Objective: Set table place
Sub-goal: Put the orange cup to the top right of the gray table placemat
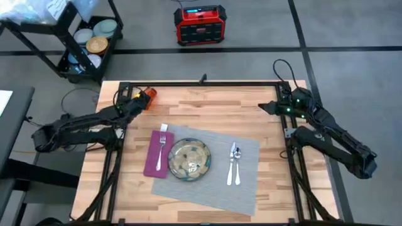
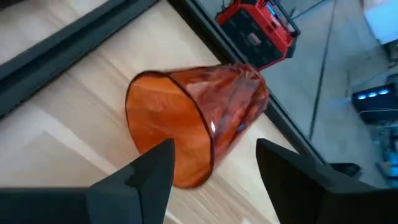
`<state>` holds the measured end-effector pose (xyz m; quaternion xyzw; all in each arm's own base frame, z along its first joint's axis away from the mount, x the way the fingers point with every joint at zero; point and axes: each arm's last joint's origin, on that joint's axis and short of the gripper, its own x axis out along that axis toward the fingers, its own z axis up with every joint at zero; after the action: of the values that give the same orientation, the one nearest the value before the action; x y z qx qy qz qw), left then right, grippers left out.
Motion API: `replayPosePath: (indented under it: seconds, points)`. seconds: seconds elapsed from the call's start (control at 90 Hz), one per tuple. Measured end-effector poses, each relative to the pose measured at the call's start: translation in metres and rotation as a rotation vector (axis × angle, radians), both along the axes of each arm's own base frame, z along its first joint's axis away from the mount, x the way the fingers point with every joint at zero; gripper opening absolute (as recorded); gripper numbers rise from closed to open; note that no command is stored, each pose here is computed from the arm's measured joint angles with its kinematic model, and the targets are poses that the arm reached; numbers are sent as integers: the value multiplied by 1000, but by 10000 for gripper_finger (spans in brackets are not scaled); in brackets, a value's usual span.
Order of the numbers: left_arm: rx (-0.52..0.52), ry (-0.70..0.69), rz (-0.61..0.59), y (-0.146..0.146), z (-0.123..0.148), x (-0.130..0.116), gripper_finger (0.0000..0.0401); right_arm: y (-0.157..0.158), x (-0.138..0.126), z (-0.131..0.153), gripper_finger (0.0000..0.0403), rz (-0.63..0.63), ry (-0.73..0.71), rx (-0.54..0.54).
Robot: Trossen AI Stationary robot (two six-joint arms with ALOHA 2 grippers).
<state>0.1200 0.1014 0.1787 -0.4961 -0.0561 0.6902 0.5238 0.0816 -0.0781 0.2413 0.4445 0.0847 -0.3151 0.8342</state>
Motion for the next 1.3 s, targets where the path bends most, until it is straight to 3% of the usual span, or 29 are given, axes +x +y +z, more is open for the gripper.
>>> replayPosePath:
  seconds: [0.122,0.333,0.389,0.456,0.556,0.633,0.811,1.067,1.3]
  points:
    - [-10,33,-14,15,-8,4,208,-2,1,1,248,-3,-8,0]
    - [12,-27,-46,46,-34,7,205,-2,1,1,248,-26,-13,11]
    - [-8,-33,-84,54,-41,9,190,-3,1,1,248,-36,-21,11]
    - [-9,-47,-153,62,-48,13,145,-3,2,3,248,-40,-37,4]
    - [55,-92,-289,74,-48,24,37,-3,2,4,241,-43,-50,0]
    - [80,-116,-385,83,-44,35,14,-4,2,4,229,-44,-52,-3]
    - [32,-61,-712,93,-21,67,2,-4,2,4,200,-38,-45,-15]
    - [22,162,-1189,96,50,125,1,-4,2,4,181,-37,-41,-21]
    - [48,461,-1644,86,88,216,1,-3,2,6,180,-15,-48,-18]
